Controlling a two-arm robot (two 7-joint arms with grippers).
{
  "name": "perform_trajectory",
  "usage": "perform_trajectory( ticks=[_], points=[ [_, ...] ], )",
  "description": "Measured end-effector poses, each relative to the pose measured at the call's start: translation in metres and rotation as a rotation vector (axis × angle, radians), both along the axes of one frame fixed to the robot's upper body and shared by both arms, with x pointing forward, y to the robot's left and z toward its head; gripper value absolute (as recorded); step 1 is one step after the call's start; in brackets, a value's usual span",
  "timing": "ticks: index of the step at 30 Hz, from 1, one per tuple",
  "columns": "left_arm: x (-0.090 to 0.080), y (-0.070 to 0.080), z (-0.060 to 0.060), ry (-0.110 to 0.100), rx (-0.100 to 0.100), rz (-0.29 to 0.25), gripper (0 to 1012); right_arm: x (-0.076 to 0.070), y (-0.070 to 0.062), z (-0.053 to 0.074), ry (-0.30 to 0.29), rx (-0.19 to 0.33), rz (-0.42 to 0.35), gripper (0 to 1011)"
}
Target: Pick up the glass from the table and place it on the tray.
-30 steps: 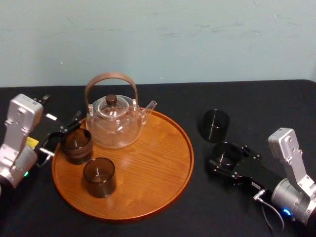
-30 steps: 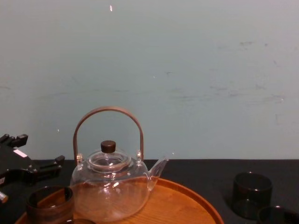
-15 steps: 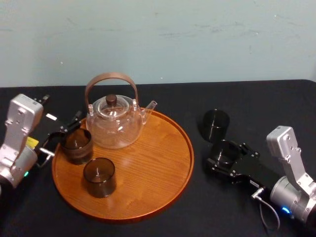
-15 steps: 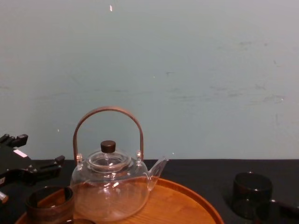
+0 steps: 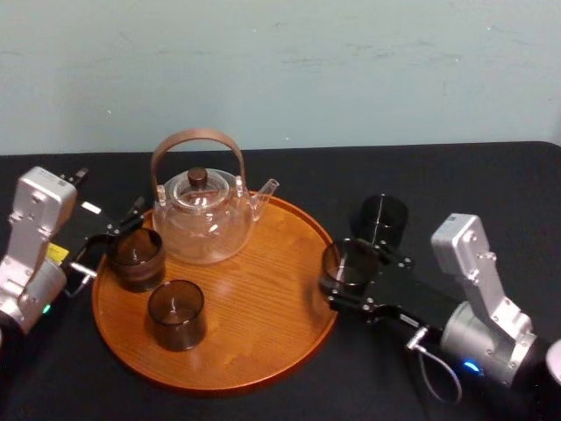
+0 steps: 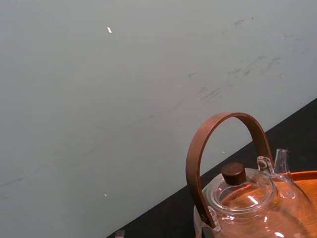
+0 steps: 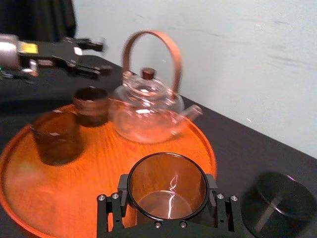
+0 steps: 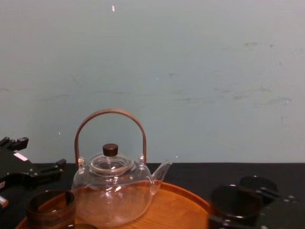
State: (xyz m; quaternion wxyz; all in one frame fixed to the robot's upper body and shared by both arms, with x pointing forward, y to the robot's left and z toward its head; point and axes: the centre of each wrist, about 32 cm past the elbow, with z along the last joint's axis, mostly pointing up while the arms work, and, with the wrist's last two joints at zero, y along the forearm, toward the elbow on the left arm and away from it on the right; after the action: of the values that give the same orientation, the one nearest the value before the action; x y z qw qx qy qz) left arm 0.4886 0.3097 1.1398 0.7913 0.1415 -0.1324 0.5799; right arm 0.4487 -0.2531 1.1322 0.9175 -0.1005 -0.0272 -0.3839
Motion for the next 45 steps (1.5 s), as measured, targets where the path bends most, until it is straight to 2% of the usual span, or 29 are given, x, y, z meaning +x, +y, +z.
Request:
perform_trajectory(
  ticks=[3, 10, 19, 26, 45],
  points=[
    [0.0, 0.0, 0.0, 0.0, 0.0, 0.0, 1001, 0.003, 0.015, 0.002, -0.005, 0.011, 0.052, 907],
    [0.0, 0.0, 0.0, 0.0, 0.0, 0.0, 1001, 0.008, 0.039, 0.0, 0.003, 0.018, 0.127, 907],
    [0.0, 0.0, 0.0, 0.0, 0.0, 0.0, 1001, 0.015, 0.064, -0.006, 0.02, 0.017, 0.195, 907],
    [0.0, 0.0, 0.0, 0.0, 0.0, 0.0, 1001, 0.018, 0.072, -0.011, 0.033, 0.007, 0.209, 907],
    [0.0, 0.0, 0.0, 0.0, 0.0, 0.0, 1002, 0.024, 0.08, -0.026, 0.077, -0.005, 0.22, 907]
  ],
)
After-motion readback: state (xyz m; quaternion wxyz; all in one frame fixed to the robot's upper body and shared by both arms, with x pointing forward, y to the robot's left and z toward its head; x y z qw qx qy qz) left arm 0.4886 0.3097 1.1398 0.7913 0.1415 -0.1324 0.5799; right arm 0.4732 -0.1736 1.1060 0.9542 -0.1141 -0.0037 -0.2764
